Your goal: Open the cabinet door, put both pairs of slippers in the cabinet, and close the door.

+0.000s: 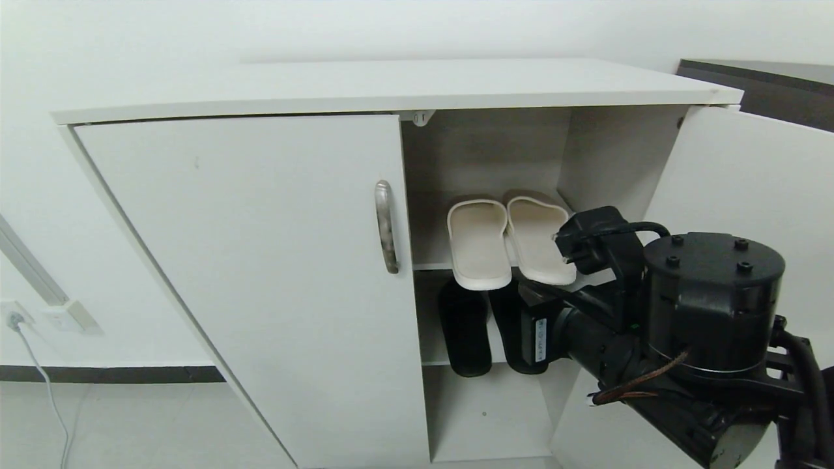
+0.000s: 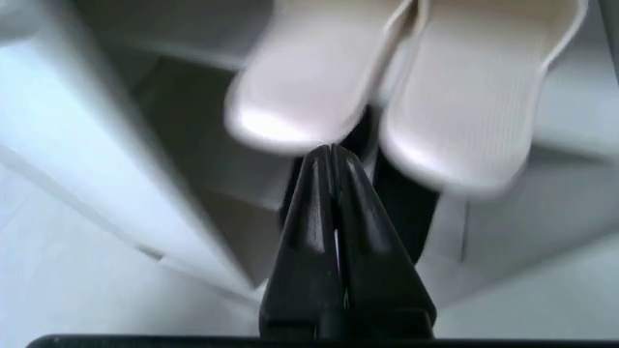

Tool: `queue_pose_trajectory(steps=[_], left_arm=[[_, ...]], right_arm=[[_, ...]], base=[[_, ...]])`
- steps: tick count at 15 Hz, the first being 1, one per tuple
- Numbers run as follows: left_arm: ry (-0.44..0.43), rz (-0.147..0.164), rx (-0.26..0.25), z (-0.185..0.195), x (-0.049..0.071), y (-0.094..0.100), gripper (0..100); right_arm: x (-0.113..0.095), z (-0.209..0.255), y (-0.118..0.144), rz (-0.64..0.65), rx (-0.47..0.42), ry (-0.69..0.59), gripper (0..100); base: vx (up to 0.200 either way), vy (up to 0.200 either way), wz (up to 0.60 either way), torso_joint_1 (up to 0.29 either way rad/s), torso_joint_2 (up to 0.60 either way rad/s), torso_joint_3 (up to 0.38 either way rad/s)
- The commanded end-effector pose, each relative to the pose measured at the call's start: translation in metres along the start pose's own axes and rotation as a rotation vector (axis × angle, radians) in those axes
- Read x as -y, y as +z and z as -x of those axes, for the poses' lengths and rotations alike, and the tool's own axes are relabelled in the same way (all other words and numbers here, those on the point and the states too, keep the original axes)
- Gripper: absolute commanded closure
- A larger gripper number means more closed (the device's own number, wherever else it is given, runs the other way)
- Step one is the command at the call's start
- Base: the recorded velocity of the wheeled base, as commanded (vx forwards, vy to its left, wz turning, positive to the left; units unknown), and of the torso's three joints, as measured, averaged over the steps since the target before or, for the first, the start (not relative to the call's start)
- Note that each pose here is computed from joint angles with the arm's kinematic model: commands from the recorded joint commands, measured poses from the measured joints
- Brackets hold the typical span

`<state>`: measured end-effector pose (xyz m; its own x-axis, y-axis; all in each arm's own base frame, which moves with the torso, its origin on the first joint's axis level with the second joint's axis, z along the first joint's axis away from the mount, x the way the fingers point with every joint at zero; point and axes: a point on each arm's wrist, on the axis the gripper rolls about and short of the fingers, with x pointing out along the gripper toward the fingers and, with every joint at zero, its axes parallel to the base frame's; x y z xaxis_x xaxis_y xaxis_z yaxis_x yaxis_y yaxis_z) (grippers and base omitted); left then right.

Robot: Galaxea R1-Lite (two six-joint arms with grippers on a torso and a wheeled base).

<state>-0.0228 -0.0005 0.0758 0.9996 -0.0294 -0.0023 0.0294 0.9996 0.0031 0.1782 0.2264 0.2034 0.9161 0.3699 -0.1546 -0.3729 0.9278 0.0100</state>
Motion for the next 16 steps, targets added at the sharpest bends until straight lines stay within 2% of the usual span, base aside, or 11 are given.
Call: queue_pose_trajectory(steps=[1, 12, 16], left_arm=[[0.0, 0.0, -0.001, 0.0, 0.0, -0.0001, 100], [0.0, 0.0, 0.001, 0.0, 0.0, 0.0, 100], [0.0, 0.002, 0.001, 0.0, 0.0, 0.0, 100]], right_arm=[[-0.0004, -0.0008, -0.001, 0.002, -0.004, -0.001, 100], [-0.0006, -0.0013, -0.0031, -0.001, 0.001, 0.003, 100], [-0.0007, -0.0016, -0.0035, 0.0, 0.0, 0.003, 100]], base=[[-0.2, 0.0, 0.0, -0.002, 0.0, 0.002], [-0.2, 0.0, 0.0, 0.003, 0.0, 0.002], [0.0, 0.0, 0.0, 0.0, 0.0, 0.0]])
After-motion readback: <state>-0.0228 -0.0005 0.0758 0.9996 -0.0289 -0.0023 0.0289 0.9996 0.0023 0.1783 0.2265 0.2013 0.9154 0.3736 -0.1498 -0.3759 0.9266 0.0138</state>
